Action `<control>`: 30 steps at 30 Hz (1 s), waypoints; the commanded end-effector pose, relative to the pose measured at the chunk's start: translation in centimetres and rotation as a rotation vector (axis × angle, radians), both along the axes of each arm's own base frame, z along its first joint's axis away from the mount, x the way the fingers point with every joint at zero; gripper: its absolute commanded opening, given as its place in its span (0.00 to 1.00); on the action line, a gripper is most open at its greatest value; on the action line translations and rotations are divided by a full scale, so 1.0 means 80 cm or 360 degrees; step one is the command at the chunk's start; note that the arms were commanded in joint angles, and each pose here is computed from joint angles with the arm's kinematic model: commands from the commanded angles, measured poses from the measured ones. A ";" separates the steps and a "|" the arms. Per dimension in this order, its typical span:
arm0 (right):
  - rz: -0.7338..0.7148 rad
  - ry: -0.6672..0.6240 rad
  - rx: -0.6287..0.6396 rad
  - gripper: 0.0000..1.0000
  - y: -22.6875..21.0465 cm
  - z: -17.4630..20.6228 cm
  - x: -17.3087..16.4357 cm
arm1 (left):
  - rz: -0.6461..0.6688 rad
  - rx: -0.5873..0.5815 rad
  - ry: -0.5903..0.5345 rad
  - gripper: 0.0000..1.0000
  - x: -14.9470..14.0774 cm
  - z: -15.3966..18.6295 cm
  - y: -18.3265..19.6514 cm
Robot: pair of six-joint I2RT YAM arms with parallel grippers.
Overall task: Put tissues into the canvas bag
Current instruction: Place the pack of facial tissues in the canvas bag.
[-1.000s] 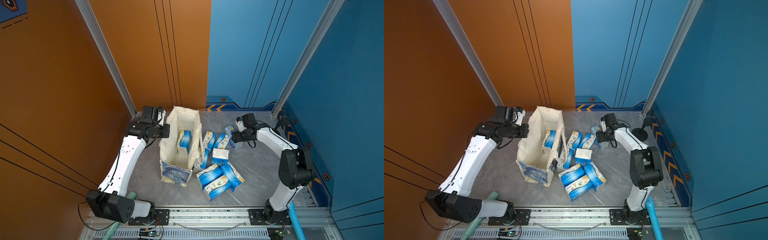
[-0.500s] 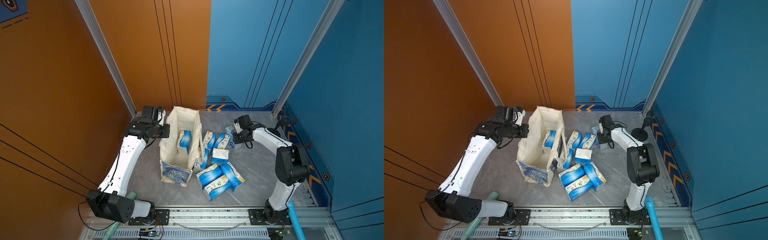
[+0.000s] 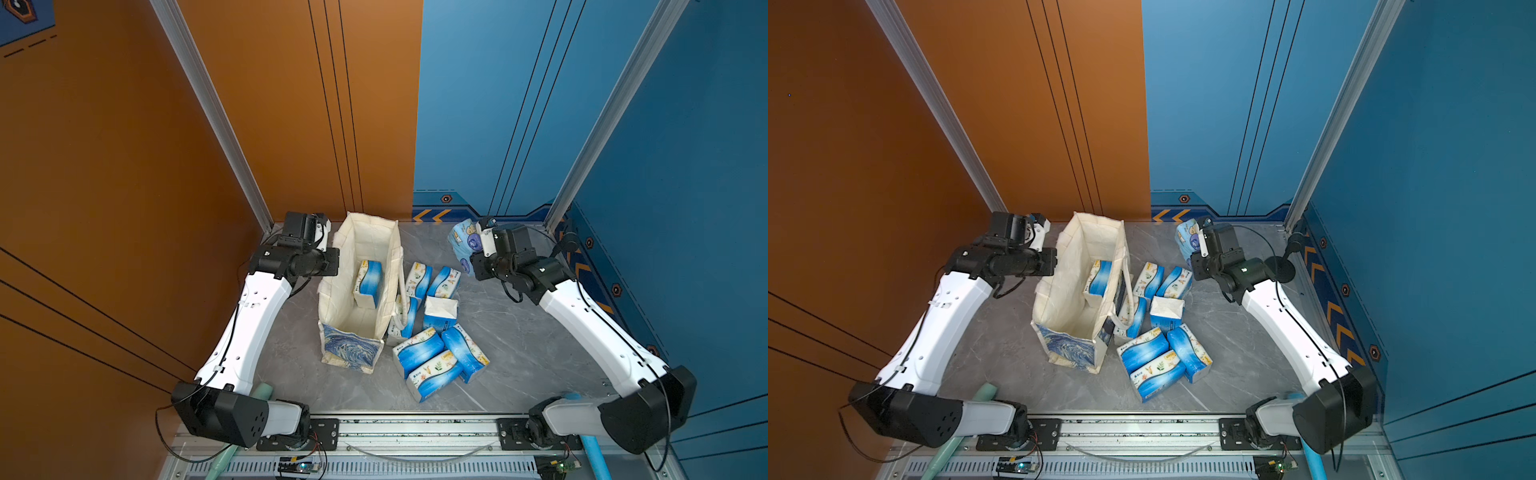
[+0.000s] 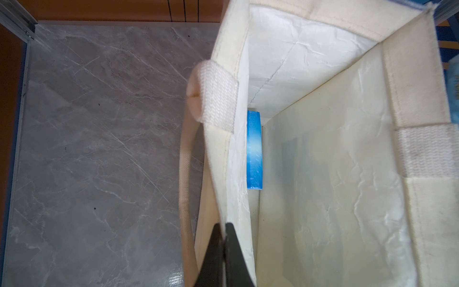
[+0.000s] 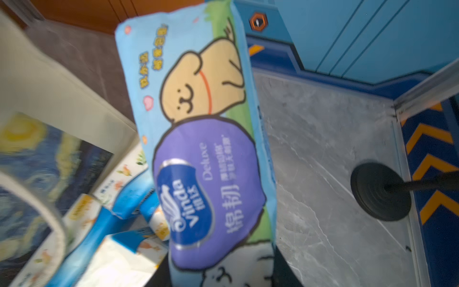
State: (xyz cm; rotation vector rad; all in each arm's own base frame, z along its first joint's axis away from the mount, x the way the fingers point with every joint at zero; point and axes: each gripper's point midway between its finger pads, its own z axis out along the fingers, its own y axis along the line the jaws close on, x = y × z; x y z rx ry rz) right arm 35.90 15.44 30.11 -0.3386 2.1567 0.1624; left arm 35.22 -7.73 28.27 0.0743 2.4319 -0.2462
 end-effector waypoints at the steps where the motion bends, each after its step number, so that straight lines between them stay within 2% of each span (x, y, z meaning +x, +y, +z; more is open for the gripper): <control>1: 0.0146 -0.0192 0.0152 0.40 0.037 0.071 -0.037 | -0.0008 0.0004 -0.0036 0.00 -0.004 0.007 0.002; 4: 0.0375 -0.0292 0.0311 0.40 0.090 0.111 -0.071 | -0.0011 -0.0002 -0.0033 0.00 -0.005 0.007 0.000; 7: 0.0608 -0.0318 0.0408 0.40 0.151 0.132 -0.104 | -0.0002 -0.0006 -0.0033 0.00 -0.006 0.007 0.000; 10: 0.0812 -0.0299 0.0477 0.40 0.210 0.140 -0.131 | 0.0015 -0.0001 -0.0044 0.00 -0.009 0.009 0.002; 13: 0.0903 -0.0240 0.0482 0.40 0.257 0.131 -0.141 | 0.0029 0.0007 -0.0062 0.00 -0.012 0.012 0.004; 22: 0.0752 0.0032 0.0277 0.39 0.307 0.049 -0.115 | 0.0036 0.0010 -0.0073 0.00 -0.011 0.014 0.004; 30: 0.0622 0.0207 0.0078 0.39 0.306 -0.007 -0.101 | 0.0042 0.0025 -0.0071 0.00 -0.004 0.012 0.005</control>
